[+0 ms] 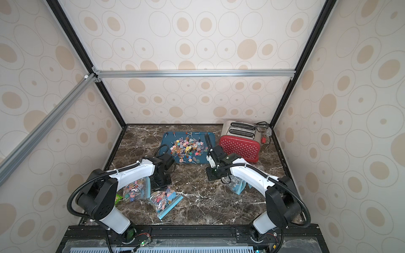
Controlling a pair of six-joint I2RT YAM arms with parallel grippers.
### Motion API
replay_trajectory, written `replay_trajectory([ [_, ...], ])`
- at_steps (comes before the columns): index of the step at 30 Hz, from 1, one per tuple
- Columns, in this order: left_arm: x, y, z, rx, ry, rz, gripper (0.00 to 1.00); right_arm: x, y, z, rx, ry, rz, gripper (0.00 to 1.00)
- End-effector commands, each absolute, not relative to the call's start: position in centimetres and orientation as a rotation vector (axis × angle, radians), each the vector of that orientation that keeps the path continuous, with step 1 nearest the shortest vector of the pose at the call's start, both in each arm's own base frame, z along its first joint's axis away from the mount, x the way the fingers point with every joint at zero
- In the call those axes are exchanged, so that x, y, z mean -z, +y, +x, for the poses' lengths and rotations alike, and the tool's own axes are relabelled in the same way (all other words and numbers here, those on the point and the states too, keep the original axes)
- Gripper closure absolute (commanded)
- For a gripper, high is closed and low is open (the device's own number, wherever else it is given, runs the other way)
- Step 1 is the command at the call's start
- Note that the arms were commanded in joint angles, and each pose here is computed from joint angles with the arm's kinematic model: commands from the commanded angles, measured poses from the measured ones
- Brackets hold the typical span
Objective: Pour candies out of the ziploc bag
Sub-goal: Adjust the ziploc bag at the center of the board.
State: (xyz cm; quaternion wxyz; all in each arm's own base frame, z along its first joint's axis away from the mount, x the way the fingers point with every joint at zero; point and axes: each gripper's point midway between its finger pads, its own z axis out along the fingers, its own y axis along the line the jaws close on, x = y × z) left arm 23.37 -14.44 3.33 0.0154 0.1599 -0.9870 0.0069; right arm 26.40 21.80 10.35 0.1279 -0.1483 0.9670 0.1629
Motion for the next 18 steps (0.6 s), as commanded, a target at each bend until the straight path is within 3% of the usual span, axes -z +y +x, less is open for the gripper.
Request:
replay_trajectory([
  [1,-4.1,-15.9,26.5,-0.076,-3.167,0.35,1.0,-11.7,20.8,26.4,-0.418,2.806,-0.386,1.0],
  [5,-6.1,-15.2,28.1,0.016,-3.236,0.311,1.0,-12.0,20.3,26.2,-0.399,2.811,-0.366,0.99],
  [12,-10.9,-16.2,29.7,-0.143,-3.36,0.33,1.0,-12.3,20.0,25.2,-0.423,2.834,-0.317,0.87],
  [13,-10.9,-13.6,26.8,0.071,-3.292,0.156,0.92,-12.2,20.2,24.9,-0.437,2.839,-0.318,0.87],
  [18,-10.8,-14.6,22.2,0.066,-3.205,-0.14,0.91,-11.1,21.1,22.9,-0.516,2.886,-0.306,0.87],
])
